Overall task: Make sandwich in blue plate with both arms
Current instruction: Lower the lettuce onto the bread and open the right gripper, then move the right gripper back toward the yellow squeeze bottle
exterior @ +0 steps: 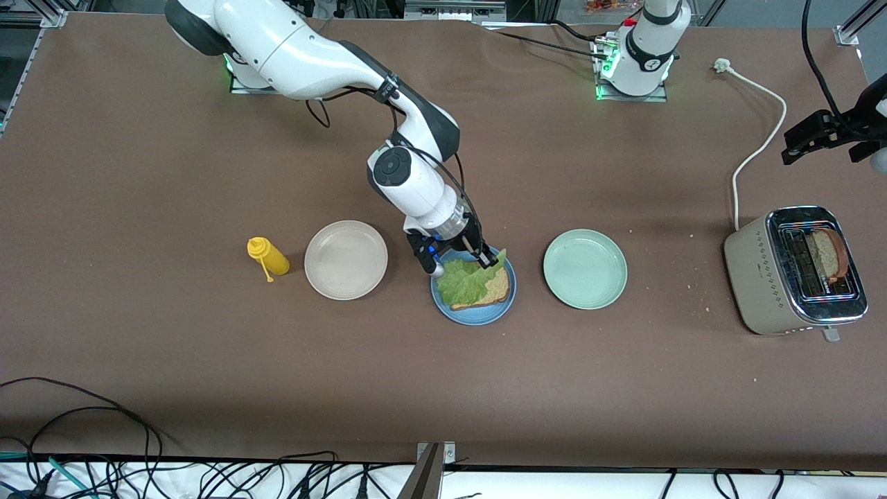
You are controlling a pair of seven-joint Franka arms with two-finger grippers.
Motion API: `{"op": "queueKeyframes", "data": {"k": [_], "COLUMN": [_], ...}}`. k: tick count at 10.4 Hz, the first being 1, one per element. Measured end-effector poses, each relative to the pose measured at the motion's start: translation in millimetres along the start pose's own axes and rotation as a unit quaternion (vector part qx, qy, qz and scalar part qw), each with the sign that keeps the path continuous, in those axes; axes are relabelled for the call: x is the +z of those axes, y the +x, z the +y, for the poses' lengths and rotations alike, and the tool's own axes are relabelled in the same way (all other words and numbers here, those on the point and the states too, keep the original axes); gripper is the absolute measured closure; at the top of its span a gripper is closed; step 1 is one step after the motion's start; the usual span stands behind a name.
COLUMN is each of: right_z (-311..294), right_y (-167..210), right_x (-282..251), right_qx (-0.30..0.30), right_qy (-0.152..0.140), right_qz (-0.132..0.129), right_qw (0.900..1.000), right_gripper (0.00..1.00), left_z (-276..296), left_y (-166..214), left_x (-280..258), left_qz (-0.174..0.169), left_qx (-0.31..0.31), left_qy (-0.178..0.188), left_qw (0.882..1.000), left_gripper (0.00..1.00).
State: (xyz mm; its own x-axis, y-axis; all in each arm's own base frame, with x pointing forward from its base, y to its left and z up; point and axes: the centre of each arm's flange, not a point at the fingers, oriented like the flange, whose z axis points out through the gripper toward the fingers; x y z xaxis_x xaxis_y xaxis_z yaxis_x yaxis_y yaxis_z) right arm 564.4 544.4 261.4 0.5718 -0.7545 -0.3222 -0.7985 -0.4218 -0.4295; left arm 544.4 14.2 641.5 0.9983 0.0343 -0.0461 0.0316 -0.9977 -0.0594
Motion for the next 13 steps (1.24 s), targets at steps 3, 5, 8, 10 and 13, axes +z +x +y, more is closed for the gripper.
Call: {"op": "queueKeyframes", "data": {"k": [3, 5, 8, 10, 13], "right_z": [7, 15, 11, -2, -17], "right_y": [-8, -22, -21, -9, 24], "right_x": [10, 16, 1, -39, -101], "right_qx": [-0.020, -0.030, -0.047, -0.094, -0.218], "right_qy": [-0.005, -0.014, -0.060, -0.115, -0.188], "right_qz": [0.002, 0.000, 0.019, 0.047, 0.063], "right_qw": [1.000, 0.999, 0.997, 0.988, 0.956], "right_gripper": [0.52, 0.27, 0.00, 0.00, 0.00], "left_z": [3, 2, 2, 2, 2], "left_y": [0, 0, 0, 0, 0], "left_x": [0, 0, 0, 0, 0], "left_qz": [0.000, 0.000, 0.000, 0.000, 0.000], "left_qx": [0.002, 0.002, 0.002, 0.002, 0.002], "left_qy": [0.000, 0.000, 0.000, 0.000, 0.000], "left_qw": [1.000, 1.000, 1.000, 1.000, 1.000], "left_gripper": [0.00, 0.00, 0.00, 0.00, 0.00]}}
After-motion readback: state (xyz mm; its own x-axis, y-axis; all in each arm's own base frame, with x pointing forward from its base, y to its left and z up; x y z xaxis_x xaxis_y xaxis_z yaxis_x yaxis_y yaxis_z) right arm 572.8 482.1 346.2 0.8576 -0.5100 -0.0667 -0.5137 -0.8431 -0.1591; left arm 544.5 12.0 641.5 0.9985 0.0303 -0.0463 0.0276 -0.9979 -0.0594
